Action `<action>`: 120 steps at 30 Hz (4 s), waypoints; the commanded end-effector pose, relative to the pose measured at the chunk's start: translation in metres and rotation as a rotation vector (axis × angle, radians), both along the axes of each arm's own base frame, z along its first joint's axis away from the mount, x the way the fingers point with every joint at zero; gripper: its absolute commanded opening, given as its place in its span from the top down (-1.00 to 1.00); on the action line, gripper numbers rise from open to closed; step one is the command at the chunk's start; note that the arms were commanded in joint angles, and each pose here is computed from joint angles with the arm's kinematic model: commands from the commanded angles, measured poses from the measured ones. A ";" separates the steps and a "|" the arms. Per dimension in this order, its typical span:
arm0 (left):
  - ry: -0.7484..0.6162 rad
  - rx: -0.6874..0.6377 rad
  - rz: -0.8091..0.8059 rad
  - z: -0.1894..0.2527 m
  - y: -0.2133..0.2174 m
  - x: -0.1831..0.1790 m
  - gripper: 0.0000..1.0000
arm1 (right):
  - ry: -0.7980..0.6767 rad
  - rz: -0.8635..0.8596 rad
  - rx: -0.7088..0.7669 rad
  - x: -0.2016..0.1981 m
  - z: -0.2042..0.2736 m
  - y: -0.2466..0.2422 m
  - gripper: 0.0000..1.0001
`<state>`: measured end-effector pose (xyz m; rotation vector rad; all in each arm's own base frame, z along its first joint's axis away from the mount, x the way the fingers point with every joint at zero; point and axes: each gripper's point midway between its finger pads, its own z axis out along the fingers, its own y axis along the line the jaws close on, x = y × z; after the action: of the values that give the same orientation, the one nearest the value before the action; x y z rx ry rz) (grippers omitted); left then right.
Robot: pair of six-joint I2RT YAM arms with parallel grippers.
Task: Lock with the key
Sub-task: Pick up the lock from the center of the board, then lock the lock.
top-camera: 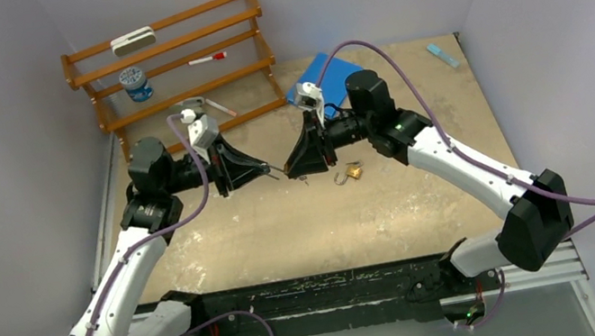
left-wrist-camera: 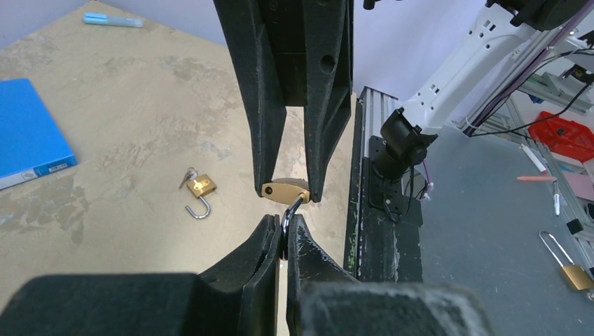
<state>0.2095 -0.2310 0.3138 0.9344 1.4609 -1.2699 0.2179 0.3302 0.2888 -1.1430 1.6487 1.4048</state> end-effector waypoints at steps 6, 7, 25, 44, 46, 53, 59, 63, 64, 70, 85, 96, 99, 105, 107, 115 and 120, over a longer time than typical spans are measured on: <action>-0.056 0.033 -0.134 0.016 -0.003 -0.022 1.00 | -0.160 -0.042 0.121 -0.002 0.049 -0.010 -0.94; -0.072 0.046 -0.147 0.016 -0.003 -0.023 1.00 | -0.177 -0.051 0.134 -0.003 0.051 -0.012 -0.97; -0.159 0.162 -0.266 0.010 0.007 -0.045 1.00 | -0.376 -0.113 0.451 -0.005 0.053 -0.017 -0.97; -0.208 0.019 0.116 0.084 0.001 0.023 1.00 | -0.419 -0.134 0.614 -0.010 0.065 -0.009 -0.92; -0.252 -0.124 0.179 0.114 0.004 0.021 1.00 | -0.423 -0.123 0.617 -0.009 0.068 -0.005 -0.91; -0.265 -0.205 0.206 0.143 0.003 0.029 1.00 | -0.444 -0.123 0.676 -0.007 0.080 -0.004 -0.86; -0.269 -0.268 0.168 0.159 0.002 0.020 1.00 | -0.428 -0.128 0.818 -0.010 0.094 -0.016 -0.86; -0.266 -0.283 0.149 0.161 0.001 0.015 1.00 | -0.439 -0.163 0.851 0.002 0.102 -0.015 -0.85; -0.266 -0.284 0.148 0.162 0.001 0.015 1.00 | -0.445 -0.163 0.855 0.003 0.104 -0.014 -0.84; -0.259 -0.270 0.157 0.156 0.001 0.017 1.00 | -0.512 -0.198 0.895 0.007 0.124 -0.020 -0.83; -0.239 -0.257 0.156 0.145 0.000 0.020 1.00 | -0.618 -0.126 0.957 -0.008 0.170 -0.027 -0.75; -0.238 -0.242 0.167 0.139 0.000 0.023 1.00 | -0.580 -0.026 0.969 -0.012 0.183 -0.018 -0.19; -0.242 -0.242 0.169 0.139 0.001 0.023 1.00 | -0.564 -0.019 0.964 -0.010 0.181 -0.016 -0.21; -0.247 -0.239 0.173 0.139 0.001 0.022 1.00 | -0.543 -0.007 0.954 -0.007 0.178 -0.012 -0.14; -0.248 -0.237 0.179 0.138 0.002 0.023 1.00 | -0.539 -0.001 0.951 -0.006 0.177 -0.011 -0.03; -0.251 -0.209 0.192 0.133 0.002 0.028 1.00 | -0.521 0.038 0.892 -0.008 0.174 -0.006 1.00; -0.236 -0.195 0.159 0.129 -0.002 0.029 0.67 | -0.458 0.014 0.806 0.005 0.161 0.000 1.00</action>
<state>0.2370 -0.2330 0.4340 0.7660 1.2167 -1.1496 0.2422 0.3418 0.4197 -0.8200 0.7754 1.5151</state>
